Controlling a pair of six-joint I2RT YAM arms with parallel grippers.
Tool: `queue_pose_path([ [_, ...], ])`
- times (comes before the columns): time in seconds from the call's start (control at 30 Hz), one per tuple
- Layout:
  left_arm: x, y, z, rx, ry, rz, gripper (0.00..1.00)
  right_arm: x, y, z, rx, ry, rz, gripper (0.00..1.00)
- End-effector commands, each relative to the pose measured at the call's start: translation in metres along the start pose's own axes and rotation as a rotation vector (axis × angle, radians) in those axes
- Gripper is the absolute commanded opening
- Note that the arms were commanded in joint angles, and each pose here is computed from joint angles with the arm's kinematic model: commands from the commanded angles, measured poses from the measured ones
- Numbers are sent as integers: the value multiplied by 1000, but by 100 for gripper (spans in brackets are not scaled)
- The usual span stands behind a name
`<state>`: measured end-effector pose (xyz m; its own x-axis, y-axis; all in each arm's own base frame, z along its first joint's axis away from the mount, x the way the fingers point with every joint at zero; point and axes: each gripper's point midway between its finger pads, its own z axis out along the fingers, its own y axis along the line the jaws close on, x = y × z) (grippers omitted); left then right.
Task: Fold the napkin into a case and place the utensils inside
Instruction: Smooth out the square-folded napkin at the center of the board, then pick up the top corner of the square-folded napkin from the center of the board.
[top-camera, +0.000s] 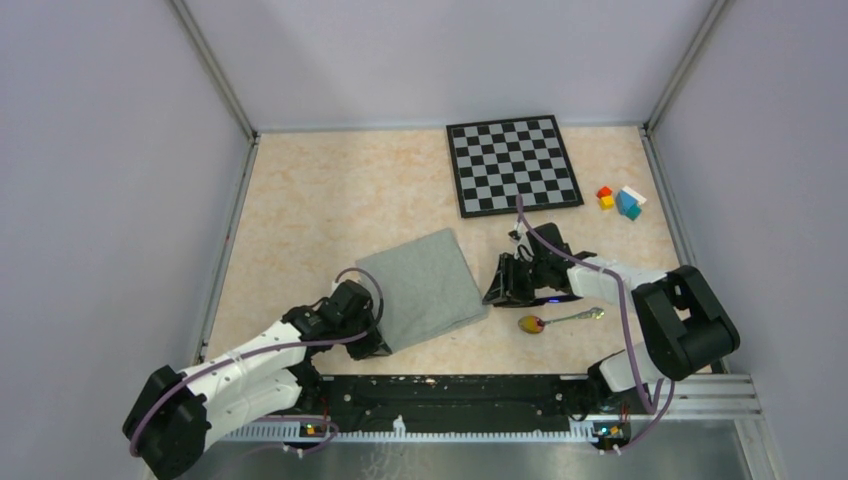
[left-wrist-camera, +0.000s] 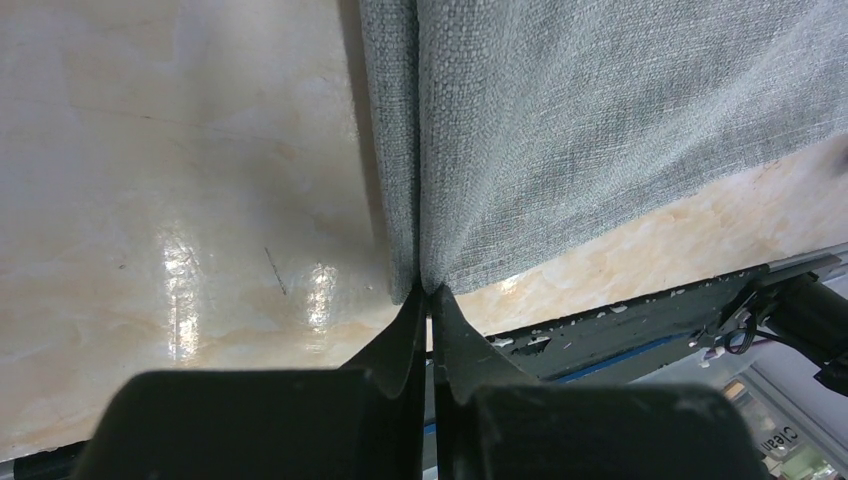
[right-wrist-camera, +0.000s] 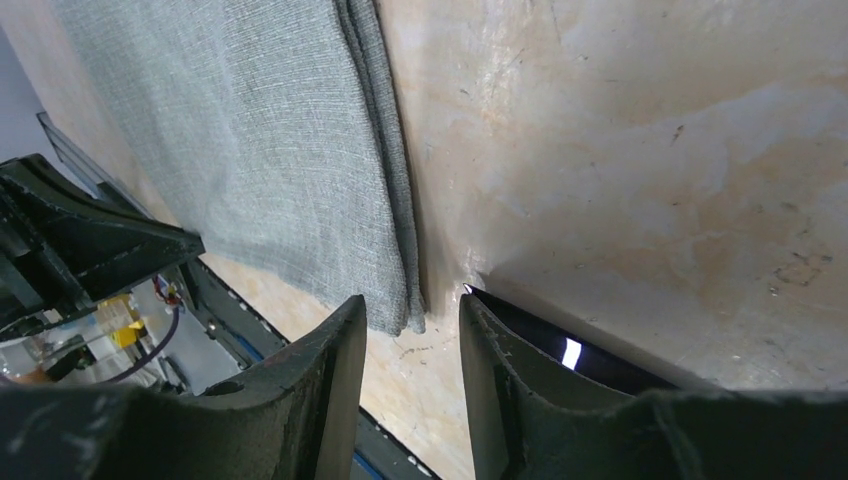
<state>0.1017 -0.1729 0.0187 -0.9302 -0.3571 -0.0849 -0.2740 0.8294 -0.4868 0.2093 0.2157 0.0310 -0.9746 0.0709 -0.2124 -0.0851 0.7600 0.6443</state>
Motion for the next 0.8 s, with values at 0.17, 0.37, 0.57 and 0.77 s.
queue_pose_path([
  [0.17,3,12,4,-23,-7,-9,3,2,19,5,-87,-2,-4,33],
  [0.37,2,10,3,-20,-13,-9,2,8,21,10,-93,18,-6,31],
  [0.57,1,9,3,-20,-15,-6,2,9,26,9,-103,18,-7,25],
  [0.77,1,10,3,-22,-14,-3,1,8,32,1,-103,3,-17,24],
])
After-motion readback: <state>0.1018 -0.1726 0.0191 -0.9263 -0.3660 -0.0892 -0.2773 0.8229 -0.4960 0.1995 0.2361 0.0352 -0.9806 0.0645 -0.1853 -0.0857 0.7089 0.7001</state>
